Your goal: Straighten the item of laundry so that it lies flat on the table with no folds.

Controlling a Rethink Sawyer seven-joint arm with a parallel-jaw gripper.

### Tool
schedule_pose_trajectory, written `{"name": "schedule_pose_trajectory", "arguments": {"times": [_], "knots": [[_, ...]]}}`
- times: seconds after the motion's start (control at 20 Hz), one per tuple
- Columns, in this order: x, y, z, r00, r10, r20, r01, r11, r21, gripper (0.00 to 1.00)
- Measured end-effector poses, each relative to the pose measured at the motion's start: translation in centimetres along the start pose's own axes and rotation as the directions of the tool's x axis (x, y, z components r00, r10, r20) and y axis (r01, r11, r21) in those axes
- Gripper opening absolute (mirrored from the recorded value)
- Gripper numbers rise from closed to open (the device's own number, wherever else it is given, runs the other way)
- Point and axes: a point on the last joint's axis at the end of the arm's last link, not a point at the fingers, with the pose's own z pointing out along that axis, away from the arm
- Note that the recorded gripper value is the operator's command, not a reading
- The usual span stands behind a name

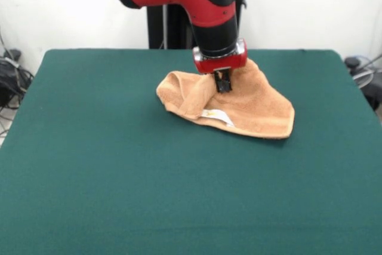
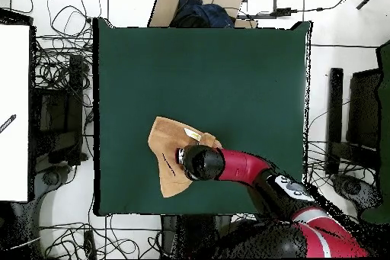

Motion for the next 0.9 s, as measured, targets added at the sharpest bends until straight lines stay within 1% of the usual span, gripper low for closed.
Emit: {"name": "schedule_pose_trajectory", "arguments": {"times": [0.15, 0.3, 0.35, 0.9], "knots": [[0.39, 0.01, 0.58, 1.000, 0.006, -0.012, -0.006, 1.000, -0.009, 0.00], [0.42, -0.01, 0.62, 1.000, 0.006, -0.013, -0.007, 1.000, -0.010, 0.00], [0.41, -0.11, 0.58, 1.000, 0.009, -0.012, -0.009, 1.000, -0.010, 1.00], [0.40, -0.09, 0.56, 1.000, 0.008, -0.012, -0.008, 1.000, -0.010, 1.00]]}}
